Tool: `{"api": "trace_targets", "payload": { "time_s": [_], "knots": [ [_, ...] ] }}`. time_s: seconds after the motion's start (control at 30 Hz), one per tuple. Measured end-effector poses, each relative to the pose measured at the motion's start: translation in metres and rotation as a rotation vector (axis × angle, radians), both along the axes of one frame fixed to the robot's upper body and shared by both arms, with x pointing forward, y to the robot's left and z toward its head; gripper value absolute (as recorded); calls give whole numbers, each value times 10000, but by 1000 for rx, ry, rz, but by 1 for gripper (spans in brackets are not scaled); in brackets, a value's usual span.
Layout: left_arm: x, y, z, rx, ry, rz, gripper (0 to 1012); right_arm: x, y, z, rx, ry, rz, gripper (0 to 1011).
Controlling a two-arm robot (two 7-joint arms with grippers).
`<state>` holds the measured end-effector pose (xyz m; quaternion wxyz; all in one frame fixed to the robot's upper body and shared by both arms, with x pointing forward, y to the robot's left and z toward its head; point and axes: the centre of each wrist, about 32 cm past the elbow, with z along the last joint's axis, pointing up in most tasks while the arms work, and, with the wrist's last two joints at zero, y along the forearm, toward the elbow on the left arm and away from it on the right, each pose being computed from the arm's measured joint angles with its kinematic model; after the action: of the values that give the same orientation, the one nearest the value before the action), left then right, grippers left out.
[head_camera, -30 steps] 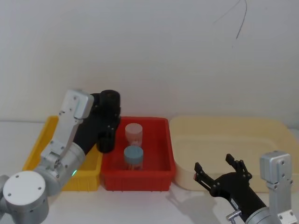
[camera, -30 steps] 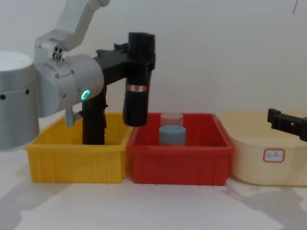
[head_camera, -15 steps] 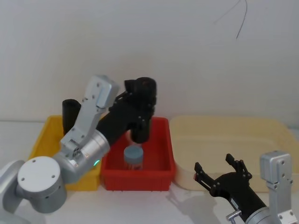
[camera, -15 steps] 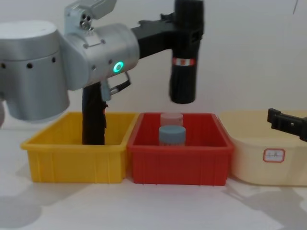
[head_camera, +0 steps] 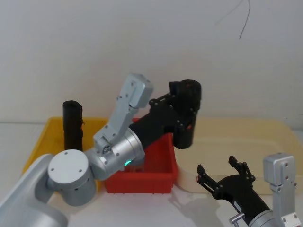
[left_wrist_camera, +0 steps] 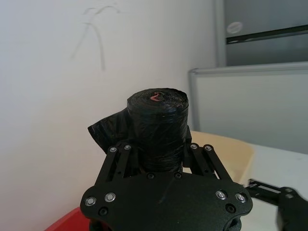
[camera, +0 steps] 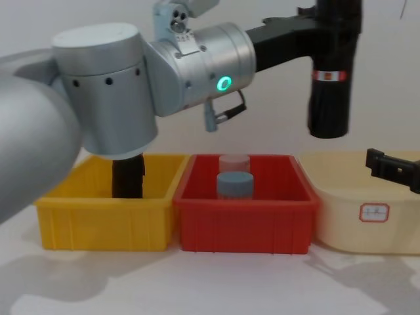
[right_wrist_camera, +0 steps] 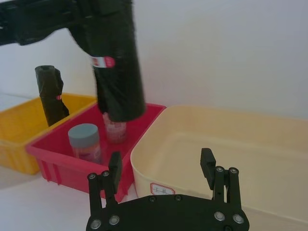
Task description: Pick up the garbage bag with the one hand and transfer it to the other hand.
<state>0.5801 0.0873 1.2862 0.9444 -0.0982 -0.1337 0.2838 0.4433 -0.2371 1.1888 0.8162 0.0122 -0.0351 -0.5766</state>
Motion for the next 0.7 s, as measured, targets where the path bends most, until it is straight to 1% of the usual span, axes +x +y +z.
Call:
{"api": "trace_targets", "payload": {
  "time_s": [0.03, 0.07, 0.1, 0.23, 0.43, 0.7],
  "knots": [
    [23, -44, -8, -1, 4, -19, 456, 0, 0, 0, 0, 0, 0, 1000],
    [33, -61, -13, -2, 6, -28, 456, 0, 0, 0, 0, 0, 0, 1000],
    [49, -94, -24, -3, 9, -45, 456, 0, 0, 0, 0, 0, 0, 1000],
    [86, -162, -55, -4, 18, -69, 456, 0, 0, 0, 0, 0, 0, 1000],
    [128, -209, -101, -6, 32, -77, 456, 0, 0, 0, 0, 0, 0, 1000],
    [163, -216, -136, -9, 44, -75, 456, 0, 0, 0, 0, 0, 0, 1000]
  ]
}}
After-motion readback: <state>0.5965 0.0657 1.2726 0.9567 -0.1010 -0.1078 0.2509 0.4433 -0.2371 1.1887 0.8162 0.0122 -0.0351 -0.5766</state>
